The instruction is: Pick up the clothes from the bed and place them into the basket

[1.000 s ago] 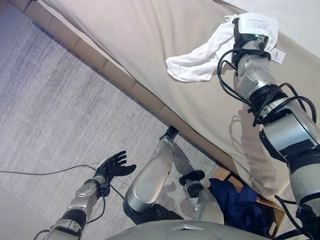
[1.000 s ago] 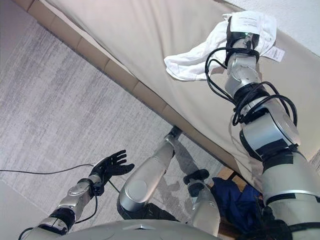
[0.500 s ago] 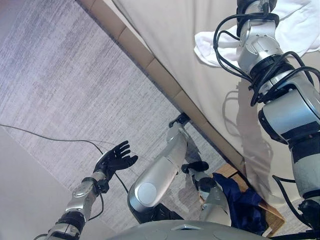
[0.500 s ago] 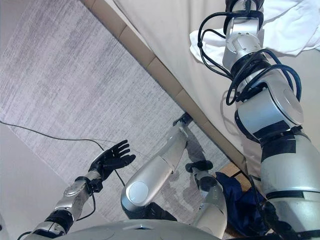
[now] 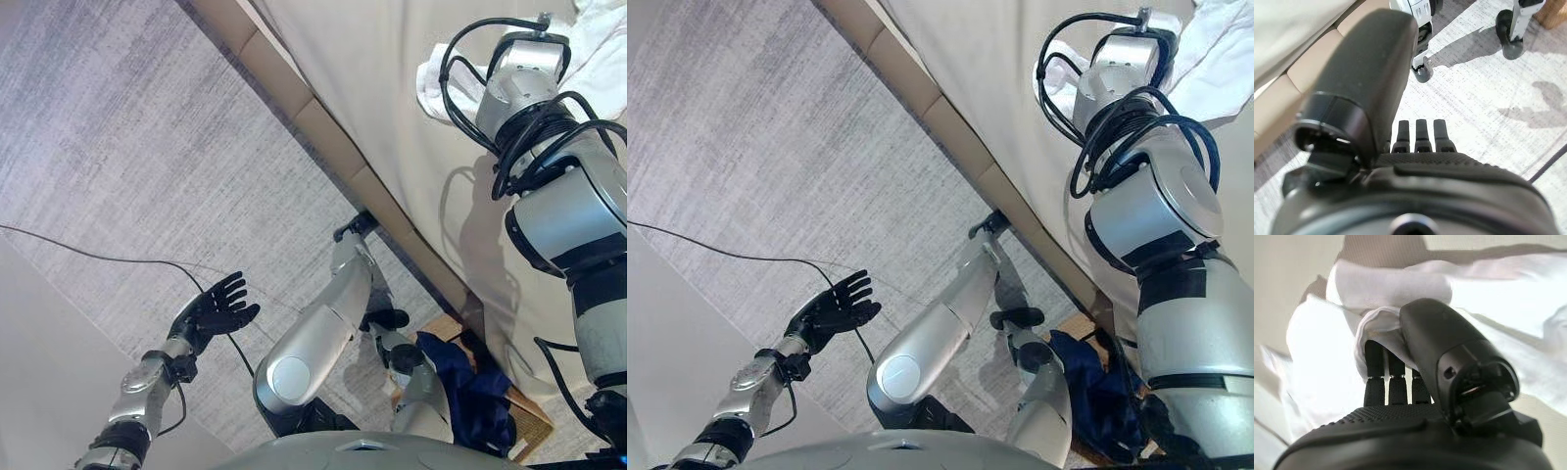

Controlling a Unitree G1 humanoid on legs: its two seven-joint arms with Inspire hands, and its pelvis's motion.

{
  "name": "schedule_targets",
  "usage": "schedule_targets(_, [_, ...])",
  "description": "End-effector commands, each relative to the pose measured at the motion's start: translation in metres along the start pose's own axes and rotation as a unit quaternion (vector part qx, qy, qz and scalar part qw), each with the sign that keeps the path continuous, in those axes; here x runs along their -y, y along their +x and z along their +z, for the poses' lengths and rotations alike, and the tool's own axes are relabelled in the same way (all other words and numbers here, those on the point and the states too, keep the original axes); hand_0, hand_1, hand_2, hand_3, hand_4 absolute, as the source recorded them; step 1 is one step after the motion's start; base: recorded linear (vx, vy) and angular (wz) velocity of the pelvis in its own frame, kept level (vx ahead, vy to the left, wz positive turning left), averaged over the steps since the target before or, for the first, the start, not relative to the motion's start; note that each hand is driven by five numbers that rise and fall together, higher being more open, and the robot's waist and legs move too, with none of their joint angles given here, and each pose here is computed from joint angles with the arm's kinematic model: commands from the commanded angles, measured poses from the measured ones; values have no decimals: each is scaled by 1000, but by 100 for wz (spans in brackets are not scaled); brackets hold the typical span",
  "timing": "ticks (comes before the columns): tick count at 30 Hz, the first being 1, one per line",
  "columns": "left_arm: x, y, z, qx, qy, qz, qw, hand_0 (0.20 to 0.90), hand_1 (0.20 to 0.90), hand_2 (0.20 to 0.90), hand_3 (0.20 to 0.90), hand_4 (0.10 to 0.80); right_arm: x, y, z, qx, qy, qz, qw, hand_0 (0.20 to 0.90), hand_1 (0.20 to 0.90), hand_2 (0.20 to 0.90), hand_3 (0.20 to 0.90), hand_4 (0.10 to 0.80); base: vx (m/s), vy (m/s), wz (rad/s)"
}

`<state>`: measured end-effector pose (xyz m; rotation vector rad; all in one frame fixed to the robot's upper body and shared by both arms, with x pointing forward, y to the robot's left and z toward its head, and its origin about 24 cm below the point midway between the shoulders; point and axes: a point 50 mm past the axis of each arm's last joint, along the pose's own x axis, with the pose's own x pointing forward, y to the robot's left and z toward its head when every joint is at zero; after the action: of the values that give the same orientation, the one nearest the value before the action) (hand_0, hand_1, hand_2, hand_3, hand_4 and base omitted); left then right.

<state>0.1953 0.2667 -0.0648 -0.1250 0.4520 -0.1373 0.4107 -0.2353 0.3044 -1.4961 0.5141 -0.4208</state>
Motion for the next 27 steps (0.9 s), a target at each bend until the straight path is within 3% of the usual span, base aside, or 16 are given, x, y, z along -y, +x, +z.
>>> schedule_targets(1, [-36,-33,-19,-58,29,70,995,900,900,900,900,800,38,-8,1,31,8,-181,983,300,300,300,200,100,-19,-80,-18])
schedule_targets(8, [-36,-27,-28,-85,27,129,988,900,900,900,900,800,82,-39,10,122,107,-399,903,300,300,300,200,100,-63,-88,-31])
schedule_targets(13, [-41,-33,-39,-137,48,150,978,900,900,900,900,800,84,-36,-19,130,150,-432,880,300,300,300,200,100,48,-103,-23])
schedule_targets(20, [-38,-48,-70,-238,82,153,956,900,900,900,900,800,71,-26,-70,121,182,-428,877,300,300,300,200,100,102,-39,-19])
schedule_targets(27, [-27,-54,-96,-319,95,145,932,900,900,900,900,800,80,-42,-105,147,205,-476,842,300,300,300,200,100,1,27,-42])
